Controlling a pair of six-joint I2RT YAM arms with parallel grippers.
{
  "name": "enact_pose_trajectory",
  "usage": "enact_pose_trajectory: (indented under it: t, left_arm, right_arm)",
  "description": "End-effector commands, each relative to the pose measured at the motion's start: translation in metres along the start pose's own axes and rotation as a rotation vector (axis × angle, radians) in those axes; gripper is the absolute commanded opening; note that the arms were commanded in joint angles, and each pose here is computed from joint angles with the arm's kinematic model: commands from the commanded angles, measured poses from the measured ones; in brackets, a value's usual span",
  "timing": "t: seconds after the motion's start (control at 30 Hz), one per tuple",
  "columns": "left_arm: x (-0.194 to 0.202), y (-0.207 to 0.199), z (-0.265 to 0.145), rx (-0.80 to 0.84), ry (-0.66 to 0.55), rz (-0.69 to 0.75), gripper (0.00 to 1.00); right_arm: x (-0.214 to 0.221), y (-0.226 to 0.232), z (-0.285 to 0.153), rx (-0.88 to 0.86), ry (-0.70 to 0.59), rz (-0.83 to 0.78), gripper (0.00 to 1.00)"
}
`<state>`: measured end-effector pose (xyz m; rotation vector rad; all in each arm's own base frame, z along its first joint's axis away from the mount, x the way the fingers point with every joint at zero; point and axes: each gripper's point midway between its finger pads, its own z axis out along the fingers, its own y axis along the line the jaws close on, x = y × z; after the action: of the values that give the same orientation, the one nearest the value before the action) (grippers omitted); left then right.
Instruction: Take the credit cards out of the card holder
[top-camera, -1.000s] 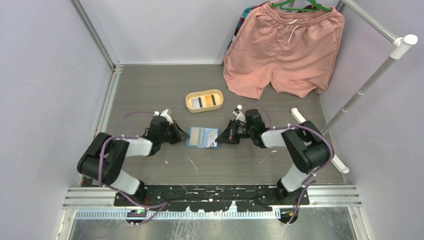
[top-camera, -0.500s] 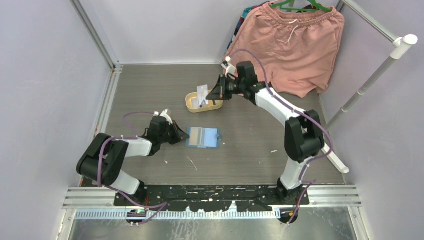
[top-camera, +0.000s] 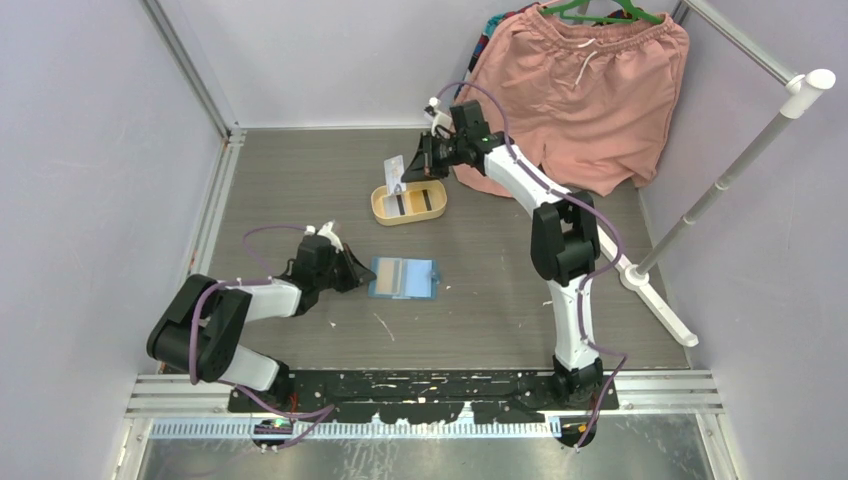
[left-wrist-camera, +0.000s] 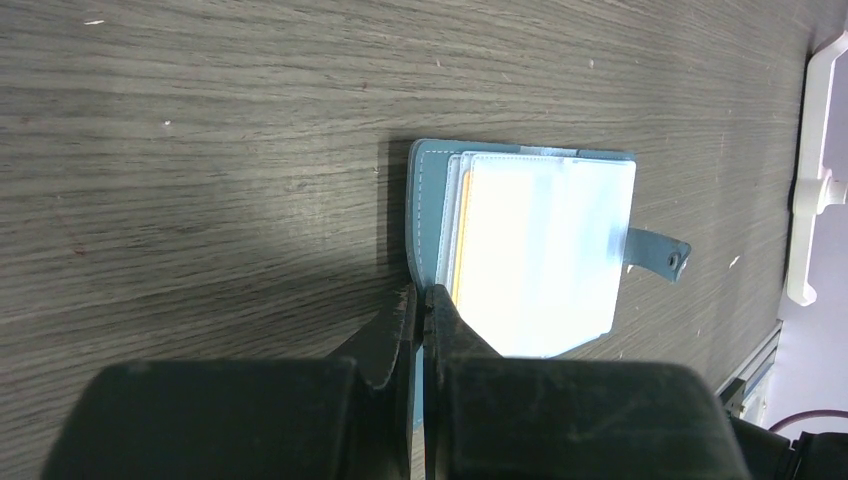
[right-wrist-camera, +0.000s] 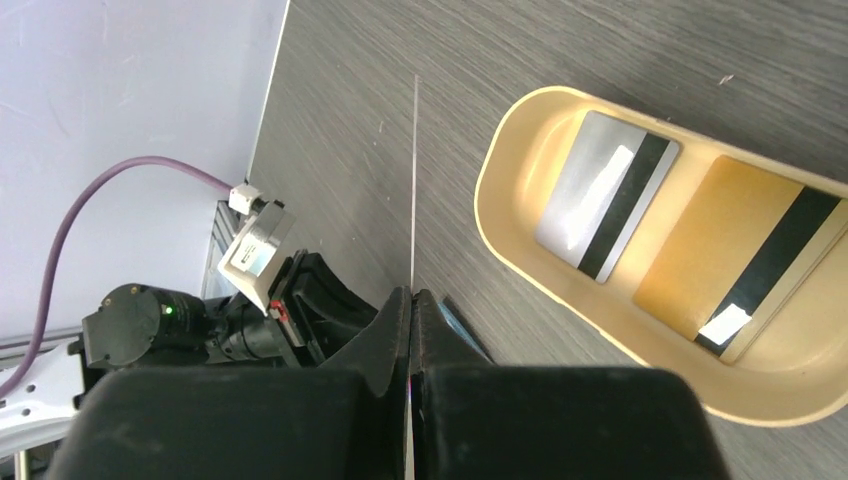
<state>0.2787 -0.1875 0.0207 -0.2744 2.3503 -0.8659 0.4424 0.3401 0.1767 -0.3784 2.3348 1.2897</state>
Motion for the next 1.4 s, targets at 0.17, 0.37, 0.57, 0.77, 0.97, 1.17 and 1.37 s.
enact_pose_trajectory:
  t: [0.17,0.37,0.57,0.77,0.97,1.17,1.37]
  left_arm:
    - [0.028,0.039,-0.008,-0.154,0.085,0.021,0.00]
    - [0.027,0.039,-0.008,-0.159,0.085,0.022,0.00]
    - [0.028,0.039,-0.006,-0.161,0.098,0.022,0.00]
    - [0.028,0.039,-0.005,-0.163,0.102,0.020,0.00]
    - [0.030,0.041,-0.002,-0.169,0.115,0.016,0.00]
    - [0.031,0.042,-0.001,-0.174,0.123,0.011,0.00]
    - [0.032,0.043,0.000,-0.179,0.128,0.011,0.00]
  right_arm:
    - [-0.008,-0.010,0.013,-0.010,0.013,-0.018,0.01]
    - [-0.001,-0.031,0.029,0.003,0.029,0.016,0.01]
    - [0.002,-0.045,0.042,0.008,0.039,0.041,0.01]
    - [0.007,-0.053,0.050,0.004,0.056,0.061,0.01]
    - [0.013,-0.062,0.056,0.010,0.078,0.065,0.01]
    - [0.019,-0.069,0.061,0.015,0.104,0.072,0.01]
    - [0.026,-0.077,0.064,0.024,0.127,0.081,0.01]
